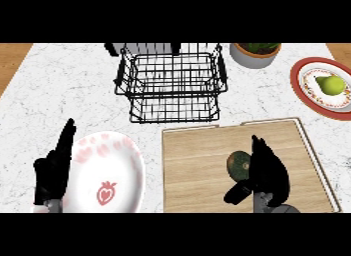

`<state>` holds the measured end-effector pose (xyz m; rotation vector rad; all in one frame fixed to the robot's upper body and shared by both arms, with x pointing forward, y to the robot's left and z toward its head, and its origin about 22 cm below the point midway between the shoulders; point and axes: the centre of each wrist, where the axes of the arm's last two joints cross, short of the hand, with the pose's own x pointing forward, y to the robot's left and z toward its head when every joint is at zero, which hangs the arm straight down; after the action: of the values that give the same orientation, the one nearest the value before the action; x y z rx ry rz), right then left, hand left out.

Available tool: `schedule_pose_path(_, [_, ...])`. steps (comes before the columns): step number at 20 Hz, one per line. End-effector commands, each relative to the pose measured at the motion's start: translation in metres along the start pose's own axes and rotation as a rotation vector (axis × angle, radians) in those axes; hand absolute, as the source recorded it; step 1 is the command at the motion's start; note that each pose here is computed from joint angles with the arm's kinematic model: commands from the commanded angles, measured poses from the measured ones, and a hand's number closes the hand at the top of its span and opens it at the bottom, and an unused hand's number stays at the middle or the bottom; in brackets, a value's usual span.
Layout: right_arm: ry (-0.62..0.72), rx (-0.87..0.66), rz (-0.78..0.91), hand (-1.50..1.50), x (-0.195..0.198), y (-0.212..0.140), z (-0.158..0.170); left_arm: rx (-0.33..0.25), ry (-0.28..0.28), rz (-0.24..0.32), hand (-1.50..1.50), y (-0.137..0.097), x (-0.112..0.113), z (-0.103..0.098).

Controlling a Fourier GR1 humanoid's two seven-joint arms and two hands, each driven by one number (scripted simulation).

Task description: Pick the squash from the tray and place it in the tiered basket

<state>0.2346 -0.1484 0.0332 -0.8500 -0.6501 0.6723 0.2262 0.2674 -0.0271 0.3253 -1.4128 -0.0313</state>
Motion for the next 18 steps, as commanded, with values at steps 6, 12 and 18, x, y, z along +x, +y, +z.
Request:
schedule_pose_path(6, [0.046, 0.002, 0.035, 1.5, -0.004, 0.022, -0.018, -0.06, 0.1, 0.021, 0.0, -0.01, -0.012, 0.008])
schedule_pose_path(12, [-0.043, -0.078, 0.129, 1.5, 0.005, 0.015, -0.029, -0.049, 0.115, 0.034, 0.0, -0.029, -0.031, 0.014])
schedule_pose_path(18, [-0.311, -0.063, 0.319, 1.5, 0.003, 0.005, -0.037, -0.059, 0.102, 0.04, 0.0, -0.028, -0.026, 0.021])
